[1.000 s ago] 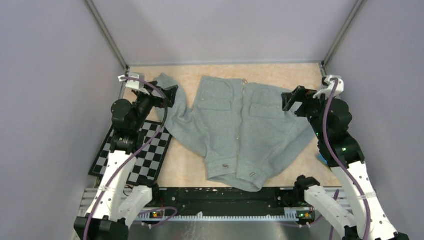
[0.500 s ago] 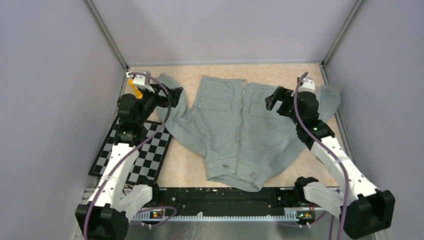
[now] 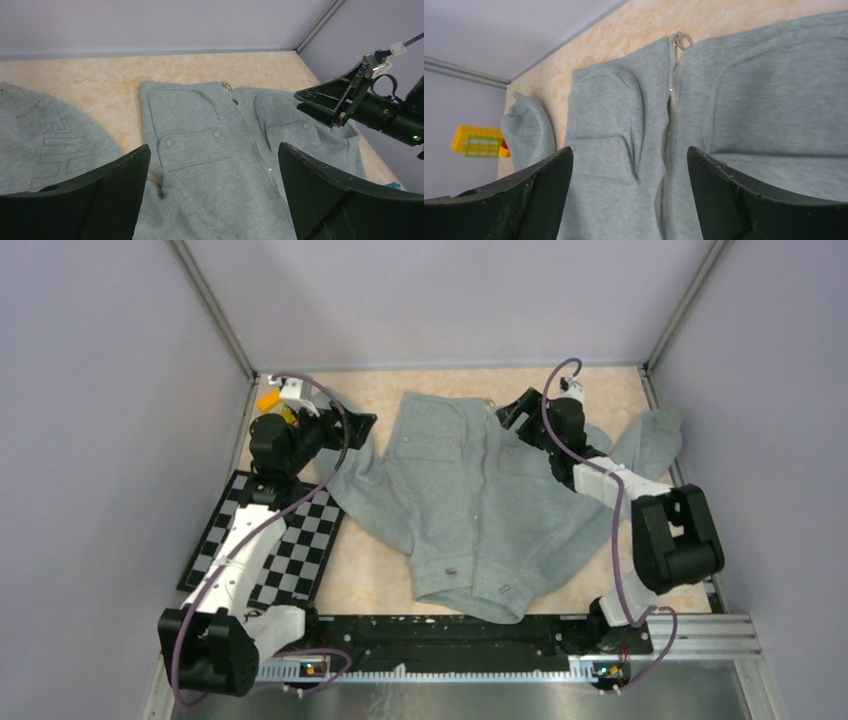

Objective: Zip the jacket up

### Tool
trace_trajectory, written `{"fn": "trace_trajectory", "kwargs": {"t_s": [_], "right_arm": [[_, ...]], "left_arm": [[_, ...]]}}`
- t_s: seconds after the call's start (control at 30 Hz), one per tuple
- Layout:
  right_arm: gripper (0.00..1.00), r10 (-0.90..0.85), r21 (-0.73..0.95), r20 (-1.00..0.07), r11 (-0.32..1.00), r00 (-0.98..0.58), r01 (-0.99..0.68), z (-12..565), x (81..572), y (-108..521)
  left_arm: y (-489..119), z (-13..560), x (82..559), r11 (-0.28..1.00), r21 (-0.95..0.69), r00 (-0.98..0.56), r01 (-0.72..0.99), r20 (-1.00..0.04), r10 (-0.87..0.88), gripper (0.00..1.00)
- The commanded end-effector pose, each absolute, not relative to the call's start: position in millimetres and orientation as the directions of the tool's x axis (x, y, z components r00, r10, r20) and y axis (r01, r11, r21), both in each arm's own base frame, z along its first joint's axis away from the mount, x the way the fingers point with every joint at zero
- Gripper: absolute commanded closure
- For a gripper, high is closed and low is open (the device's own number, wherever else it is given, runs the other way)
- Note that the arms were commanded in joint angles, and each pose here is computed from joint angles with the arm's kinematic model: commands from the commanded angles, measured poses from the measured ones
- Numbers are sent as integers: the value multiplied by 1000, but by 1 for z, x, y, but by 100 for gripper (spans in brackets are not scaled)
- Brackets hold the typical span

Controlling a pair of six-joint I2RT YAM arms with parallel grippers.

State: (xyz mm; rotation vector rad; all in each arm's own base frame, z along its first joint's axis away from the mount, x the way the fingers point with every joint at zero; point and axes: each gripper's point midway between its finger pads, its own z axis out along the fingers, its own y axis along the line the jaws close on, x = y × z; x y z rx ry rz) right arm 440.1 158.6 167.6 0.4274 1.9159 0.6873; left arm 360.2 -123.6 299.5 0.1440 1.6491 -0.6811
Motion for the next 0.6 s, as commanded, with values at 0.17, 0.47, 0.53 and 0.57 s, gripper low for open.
{"fn": "trace_trajectory", "kwargs": {"t_s": [0.17, 0.47, 0.53, 0.57], "right_arm": [[25, 648, 727, -673, 668, -358, -158, 207, 528, 203], [36, 535, 658, -690, 744, -489, -115, 127, 556, 215], [43, 520, 654, -689, 747, -504, -123, 122, 567, 217], [45, 510, 647, -694, 751, -509, -129, 119, 572, 219]], "left_arm": [[-167, 315, 421, 692, -521, -161, 500, -841, -517, 1], [-229, 304, 508, 678, -459, -105, 574, -863, -495, 1], [-237, 291, 522, 686, -456, -116, 566, -869, -482, 1], [-240, 281, 528, 686, -466, -133, 558, -867, -481, 1]]}}
